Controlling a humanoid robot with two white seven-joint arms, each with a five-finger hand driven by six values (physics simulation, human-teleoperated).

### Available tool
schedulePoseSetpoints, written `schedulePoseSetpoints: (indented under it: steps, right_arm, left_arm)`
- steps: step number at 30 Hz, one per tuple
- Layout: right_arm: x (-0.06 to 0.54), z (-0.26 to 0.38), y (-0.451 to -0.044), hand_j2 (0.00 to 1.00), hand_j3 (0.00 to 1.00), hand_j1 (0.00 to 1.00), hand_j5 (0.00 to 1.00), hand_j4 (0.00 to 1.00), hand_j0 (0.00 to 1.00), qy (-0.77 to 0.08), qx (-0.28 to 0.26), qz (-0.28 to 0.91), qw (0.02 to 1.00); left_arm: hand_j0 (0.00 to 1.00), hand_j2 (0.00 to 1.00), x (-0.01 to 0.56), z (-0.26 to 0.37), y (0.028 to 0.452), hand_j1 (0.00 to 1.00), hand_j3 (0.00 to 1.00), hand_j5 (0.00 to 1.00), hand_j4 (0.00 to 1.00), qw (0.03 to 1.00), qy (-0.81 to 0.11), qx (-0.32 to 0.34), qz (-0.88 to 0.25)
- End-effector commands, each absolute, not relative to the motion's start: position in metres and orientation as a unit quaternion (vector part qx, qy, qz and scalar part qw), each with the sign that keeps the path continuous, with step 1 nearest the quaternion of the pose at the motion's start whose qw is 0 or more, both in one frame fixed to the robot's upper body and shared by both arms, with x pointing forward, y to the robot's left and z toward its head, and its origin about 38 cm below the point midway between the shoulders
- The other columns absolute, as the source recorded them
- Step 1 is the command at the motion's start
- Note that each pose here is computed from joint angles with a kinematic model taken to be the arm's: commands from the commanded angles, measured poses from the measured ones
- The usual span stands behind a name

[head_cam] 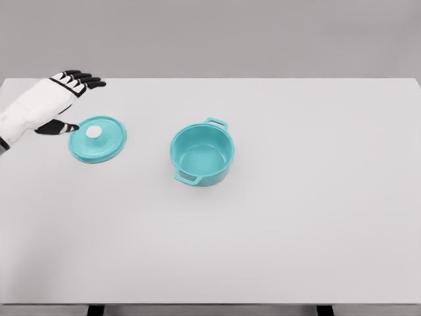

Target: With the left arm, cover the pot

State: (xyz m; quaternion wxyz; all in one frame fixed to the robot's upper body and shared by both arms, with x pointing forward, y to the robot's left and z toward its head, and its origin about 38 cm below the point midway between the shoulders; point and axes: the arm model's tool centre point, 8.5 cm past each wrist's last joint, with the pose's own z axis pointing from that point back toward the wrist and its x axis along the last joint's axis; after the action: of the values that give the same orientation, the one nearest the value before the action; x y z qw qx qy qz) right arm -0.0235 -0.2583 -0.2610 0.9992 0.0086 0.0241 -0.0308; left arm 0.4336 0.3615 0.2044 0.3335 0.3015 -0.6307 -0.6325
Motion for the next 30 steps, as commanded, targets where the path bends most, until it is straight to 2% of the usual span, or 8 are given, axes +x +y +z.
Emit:
schedulePoseSetpoints:
  steps: [1,4,10,14,21,23,30]
  right_arm:
    - [-0.024,-0.261,-0.258,1.0,1.0,1.0,1.0,1.0,1.0,0.025,0.009,-0.031,0.999]
    - [-0.024,-0.261,-0.258,1.0,1.0,1.0,1.0,1.0,1.0,0.025,0.009,-0.031,0.999]
    - [-0.024,-0.261,-0.258,1.0,1.0,1.0,1.0,1.0,1.0,0.025,0.009,-0.031,0.999]
    - [-0.024,-0.261,-0.258,1.0,1.0,1.0,1.0,1.0,1.0,0.025,0.009,-0.031,0.999]
    - [-0.024,-0.261,-0.258,1.0,1.0,1.0,1.0,1.0,1.0,0.025,0.009,-0.031,0.999]
    - [-0.024,-0.261,-0.258,1.0,1.0,1.0,1.0,1.0,1.0,0.025,0.009,-0.031,0.999]
    - [-0.024,-0.261,-0.258,1.0,1.0,1.0,1.0,1.0,1.0,0.025,0.009,-0.031,0.999]
  left_arm:
    - [0.92,0.92,0.434,0.185,0.362,0.92,0.92,0.92,0.92,0.351,-0.617,0.282,-0.645]
    - [0.88,0.88,0.435,0.183,0.366,0.88,0.88,0.88,0.88,0.356,-0.614,0.283,-0.645]
    - [0.88,0.88,0.445,0.182,0.369,0.88,0.88,0.88,0.88,0.371,-0.614,0.261,-0.646]
    - [0.89,0.89,0.443,0.177,0.357,0.89,0.89,0.89,0.89,0.374,-0.607,0.195,-0.674]
    - [0.88,0.88,0.443,0.175,0.359,0.88,0.88,0.88,0.88,0.379,-0.603,0.19,-0.676]
    - [0.79,0.79,0.442,0.171,0.357,0.79,0.79,0.79,0.79,0.381,-0.601,0.182,-0.678]
    - [0.76,0.76,0.448,0.167,0.364,0.76,0.76,0.76,0.76,0.393,-0.591,0.187,-0.679]
